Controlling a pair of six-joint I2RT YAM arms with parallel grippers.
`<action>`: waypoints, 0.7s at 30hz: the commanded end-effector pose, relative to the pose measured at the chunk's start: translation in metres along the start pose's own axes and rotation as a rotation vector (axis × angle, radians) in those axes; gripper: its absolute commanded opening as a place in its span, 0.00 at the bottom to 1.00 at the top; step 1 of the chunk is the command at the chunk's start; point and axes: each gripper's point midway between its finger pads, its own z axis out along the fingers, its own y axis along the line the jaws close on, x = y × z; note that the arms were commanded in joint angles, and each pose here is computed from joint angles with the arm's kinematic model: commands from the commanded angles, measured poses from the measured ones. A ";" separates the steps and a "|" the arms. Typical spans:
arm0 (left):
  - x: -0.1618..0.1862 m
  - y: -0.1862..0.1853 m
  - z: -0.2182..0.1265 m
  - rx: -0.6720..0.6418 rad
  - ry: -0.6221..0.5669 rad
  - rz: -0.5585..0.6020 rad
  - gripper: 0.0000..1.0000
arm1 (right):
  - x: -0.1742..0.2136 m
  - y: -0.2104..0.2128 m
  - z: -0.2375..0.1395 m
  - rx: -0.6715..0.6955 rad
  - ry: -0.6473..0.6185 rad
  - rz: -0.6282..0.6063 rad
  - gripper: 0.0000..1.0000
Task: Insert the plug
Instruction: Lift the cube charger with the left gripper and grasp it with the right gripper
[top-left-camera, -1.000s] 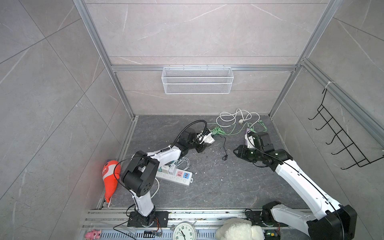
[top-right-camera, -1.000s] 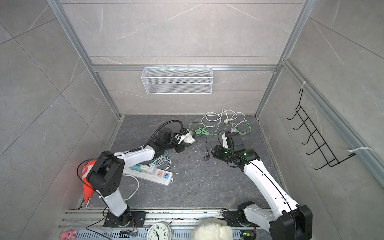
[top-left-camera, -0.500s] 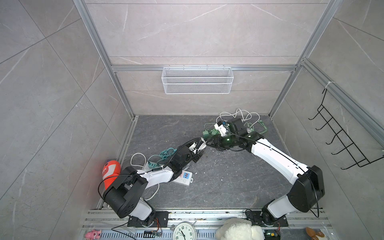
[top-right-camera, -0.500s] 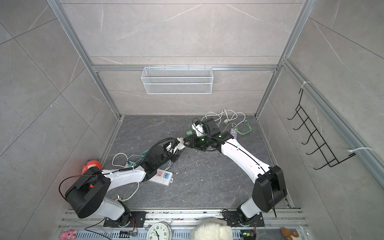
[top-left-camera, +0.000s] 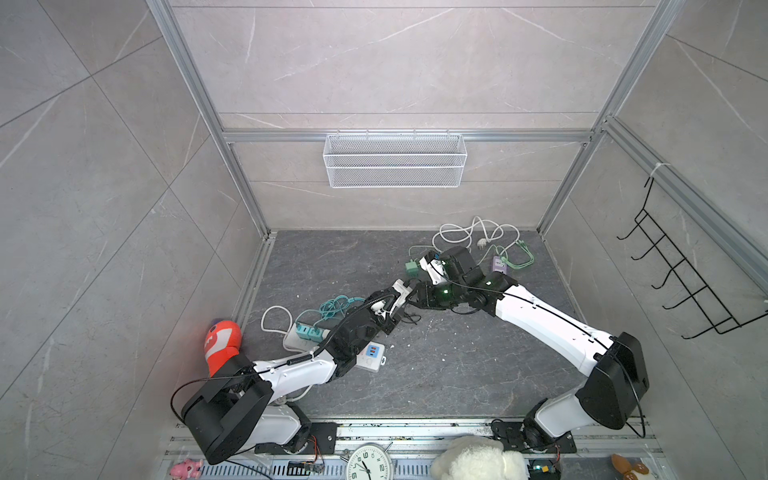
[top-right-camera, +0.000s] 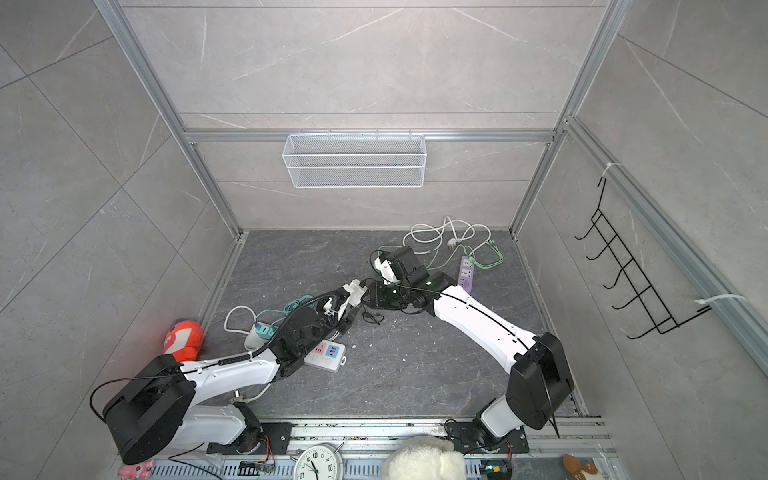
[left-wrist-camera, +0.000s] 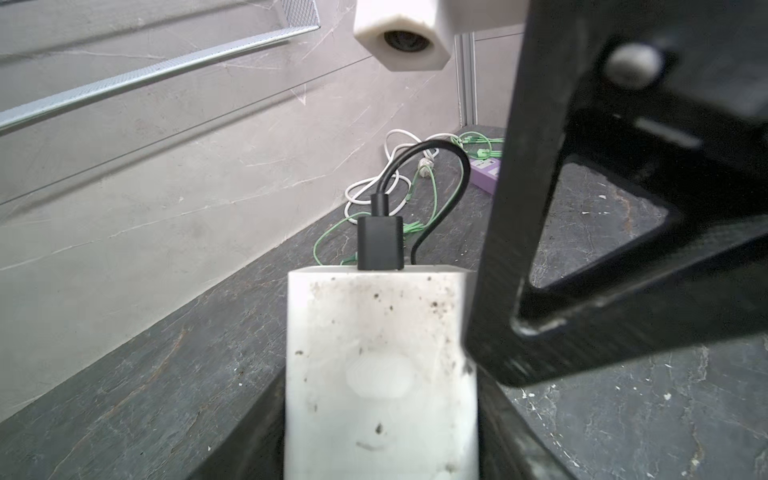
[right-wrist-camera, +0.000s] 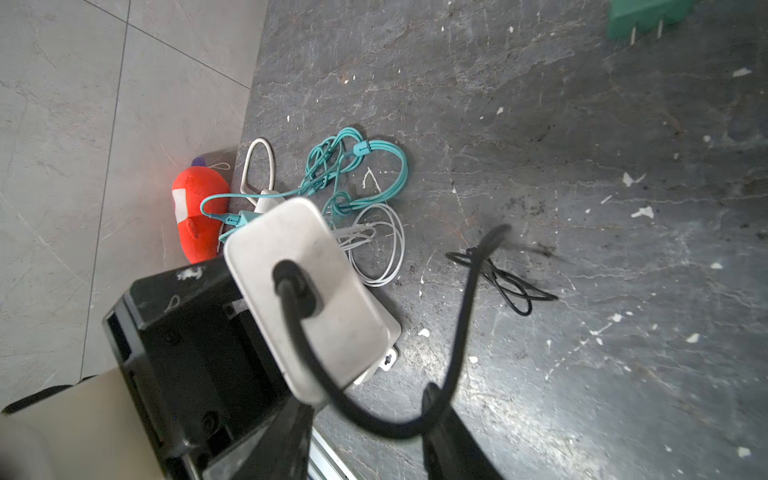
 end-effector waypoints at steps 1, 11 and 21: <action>-0.033 0.000 -0.009 -0.005 -0.115 -0.038 0.28 | -0.002 0.002 -0.009 0.010 -0.031 -0.042 0.47; -0.039 -0.013 -0.014 0.068 -0.139 -0.067 0.27 | 0.001 0.013 -0.002 -0.065 -0.002 -0.068 0.47; -0.044 -0.028 -0.011 0.152 -0.152 -0.087 0.26 | 0.003 0.024 0.004 -0.138 0.020 -0.096 0.45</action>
